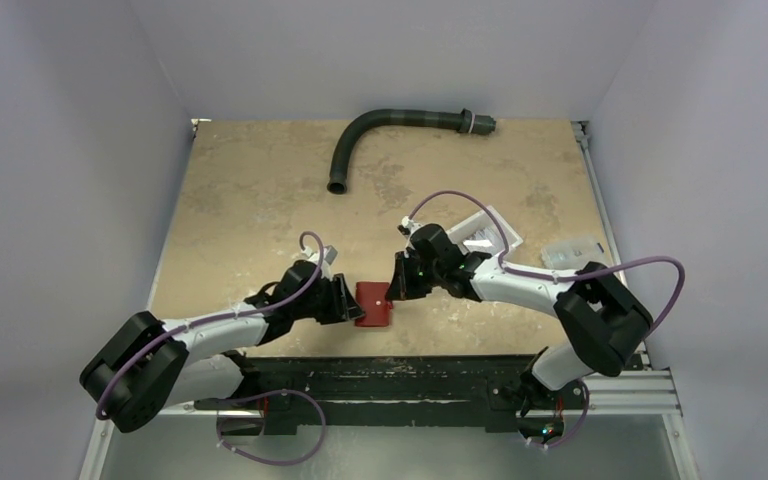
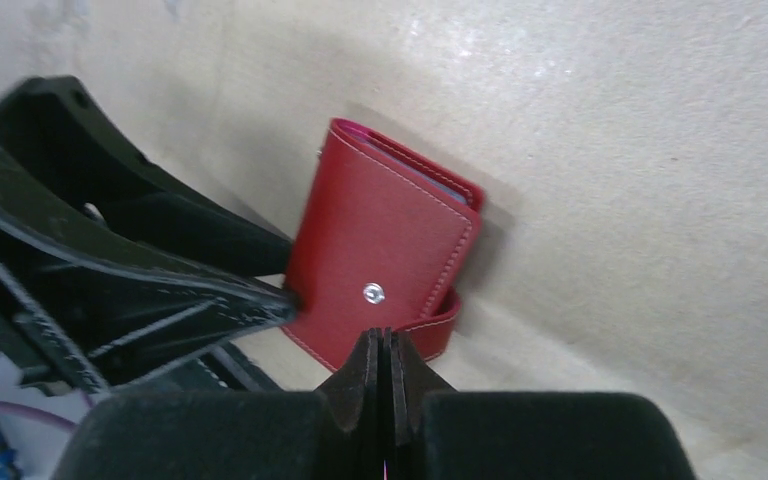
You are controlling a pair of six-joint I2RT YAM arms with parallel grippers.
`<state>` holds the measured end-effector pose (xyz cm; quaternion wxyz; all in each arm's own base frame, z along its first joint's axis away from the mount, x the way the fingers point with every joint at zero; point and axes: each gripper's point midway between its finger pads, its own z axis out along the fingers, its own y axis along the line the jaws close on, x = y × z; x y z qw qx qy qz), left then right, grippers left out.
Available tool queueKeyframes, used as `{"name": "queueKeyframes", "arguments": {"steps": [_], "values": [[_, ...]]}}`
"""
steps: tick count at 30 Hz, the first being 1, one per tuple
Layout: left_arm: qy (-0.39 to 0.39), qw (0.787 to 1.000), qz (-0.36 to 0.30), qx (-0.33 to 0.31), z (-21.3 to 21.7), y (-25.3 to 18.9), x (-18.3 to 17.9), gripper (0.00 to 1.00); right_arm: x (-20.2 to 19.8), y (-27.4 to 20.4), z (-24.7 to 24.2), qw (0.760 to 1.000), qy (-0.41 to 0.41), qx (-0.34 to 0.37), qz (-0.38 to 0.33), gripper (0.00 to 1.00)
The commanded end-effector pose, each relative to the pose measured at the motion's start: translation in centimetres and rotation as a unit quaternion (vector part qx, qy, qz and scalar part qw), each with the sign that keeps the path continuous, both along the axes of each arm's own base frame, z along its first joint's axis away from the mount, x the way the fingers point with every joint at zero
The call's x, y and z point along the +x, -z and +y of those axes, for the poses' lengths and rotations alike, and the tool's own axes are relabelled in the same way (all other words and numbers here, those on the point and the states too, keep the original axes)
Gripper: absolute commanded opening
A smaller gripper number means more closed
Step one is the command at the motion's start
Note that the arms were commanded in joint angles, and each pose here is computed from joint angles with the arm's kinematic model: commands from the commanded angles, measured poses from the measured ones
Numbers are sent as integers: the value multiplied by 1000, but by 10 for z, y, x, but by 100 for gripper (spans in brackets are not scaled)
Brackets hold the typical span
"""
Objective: Put the credit cards into the card holder
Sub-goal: Close the card holder at the center of the board.
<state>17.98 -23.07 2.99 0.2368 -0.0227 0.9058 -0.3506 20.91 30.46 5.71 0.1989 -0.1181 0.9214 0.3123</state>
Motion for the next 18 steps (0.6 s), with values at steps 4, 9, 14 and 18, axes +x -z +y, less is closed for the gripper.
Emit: {"name": "queueKeyframes", "arguments": {"steps": [4,9,14,18], "values": [[13,999,-9,-36,-19,-7,-5,36,3,-31,32,991,31,126,19,0],[9,999,-10,-38,-21,-7,-8,34,7,-22,30,991,51,122,19,0],[6,999,-14,-36,-20,-8,-6,34,10,-14,31,992,53,115,19,0],[7,999,-16,-36,-21,-10,-4,34,11,-10,31,992,55,116,18,0]]}}
